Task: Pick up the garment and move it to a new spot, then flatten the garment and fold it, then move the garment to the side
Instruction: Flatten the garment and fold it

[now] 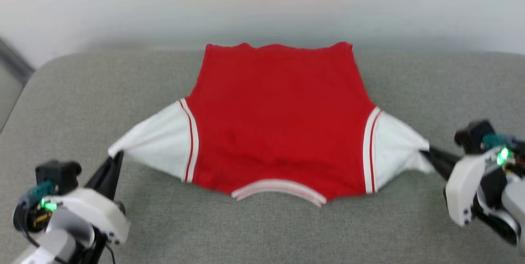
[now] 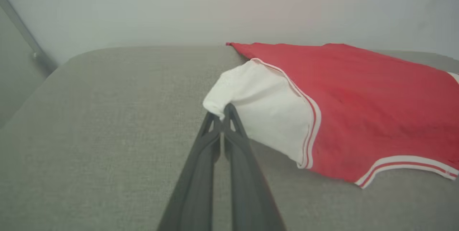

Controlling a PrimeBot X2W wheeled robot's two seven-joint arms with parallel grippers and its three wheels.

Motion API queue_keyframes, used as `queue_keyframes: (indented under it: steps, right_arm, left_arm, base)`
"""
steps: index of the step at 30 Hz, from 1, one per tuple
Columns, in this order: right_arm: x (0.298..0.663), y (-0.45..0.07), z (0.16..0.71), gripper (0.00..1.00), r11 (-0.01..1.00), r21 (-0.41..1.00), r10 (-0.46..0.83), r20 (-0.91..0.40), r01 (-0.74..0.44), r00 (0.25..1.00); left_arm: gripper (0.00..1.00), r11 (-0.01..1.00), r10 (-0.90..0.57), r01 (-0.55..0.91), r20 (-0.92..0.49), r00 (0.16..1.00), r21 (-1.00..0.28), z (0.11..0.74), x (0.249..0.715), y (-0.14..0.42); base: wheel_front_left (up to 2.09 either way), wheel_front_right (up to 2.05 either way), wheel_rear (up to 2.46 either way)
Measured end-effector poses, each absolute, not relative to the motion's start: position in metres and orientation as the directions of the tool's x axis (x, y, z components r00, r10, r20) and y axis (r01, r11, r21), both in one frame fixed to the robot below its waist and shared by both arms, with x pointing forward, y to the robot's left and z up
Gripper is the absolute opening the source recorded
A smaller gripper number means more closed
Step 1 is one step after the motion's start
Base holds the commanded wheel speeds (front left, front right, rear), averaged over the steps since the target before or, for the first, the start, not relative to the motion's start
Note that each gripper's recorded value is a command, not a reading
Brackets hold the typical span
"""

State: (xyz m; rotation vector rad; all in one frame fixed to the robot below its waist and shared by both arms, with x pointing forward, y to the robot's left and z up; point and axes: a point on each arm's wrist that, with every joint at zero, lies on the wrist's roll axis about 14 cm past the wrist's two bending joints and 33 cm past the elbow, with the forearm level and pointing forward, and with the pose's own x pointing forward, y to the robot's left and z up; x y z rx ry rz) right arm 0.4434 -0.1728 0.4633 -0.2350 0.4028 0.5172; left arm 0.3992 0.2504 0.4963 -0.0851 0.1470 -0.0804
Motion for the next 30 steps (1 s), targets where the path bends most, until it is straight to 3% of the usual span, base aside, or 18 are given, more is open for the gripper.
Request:
queue_keyframes:
  steps: [10, 20, 21, 22, 23, 25, 30]
  right_arm:
    - [0.354, -0.202, 0.432, 0.00, 0.865, -0.014, 0.403, -0.577, -0.502, 0.711]
    - [0.301, -0.214, 0.396, 0.00, 0.872, 0.057, 0.368, -0.731, -0.486, 0.575]
    - [0.301, -0.214, 0.396, 0.16, 0.872, 0.057, 0.368, -0.731, -0.486, 0.575]
    - [0.304, -0.214, 0.398, 0.47, 0.873, 0.054, 0.366, -0.728, -0.484, 0.579]
    - [0.311, -0.214, 0.405, 1.00, 0.874, 0.040, 0.362, -0.717, -0.484, 0.595]
    - [0.316, -0.205, 0.411, 1.00, 0.857, 0.027, 0.373, -0.721, -0.514, 0.584]
    - [0.371, -0.199, 0.467, 1.00, 0.854, -0.065, 0.385, -0.588, -0.515, 0.712]
  left_arm:
    - [0.00, 0.995, -0.035, 0.011, -0.254, 0.967, -0.096, 0.474, 0.319, 0.257]
    - [0.00, 0.992, -0.031, -0.014, -0.345, 0.938, -0.125, 0.450, 0.282, 0.249]
    - [0.00, 0.992, -0.031, -0.014, -0.345, 0.938, -0.125, 0.450, 0.282, 0.249]
    - [0.00, 0.992, -0.036, -0.009, -0.352, 0.935, -0.126, 0.448, 0.281, 0.247]
    - [0.00, 0.991, -0.046, -0.001, -0.356, 0.933, -0.131, 0.446, 0.281, 0.243]
    - [0.00, 0.992, -0.057, 0.012, -0.356, 0.933, -0.128, 0.446, 0.284, 0.238]
    - [0.00, 0.990, -0.078, 0.033, -0.340, 0.937, -0.137, 0.448, 0.294, 0.229]
  base:
    - [0.00, 0.00, 0.00]
    - [0.00, 0.00, 0.00]
    - [0.00, 0.00, 0.00]
    - [0.00, 0.00, 0.00]
    - [0.00, 0.00, 0.00]
    - [0.00, 0.00, 0.00]
    - [0.00, 0.00, 0.00]
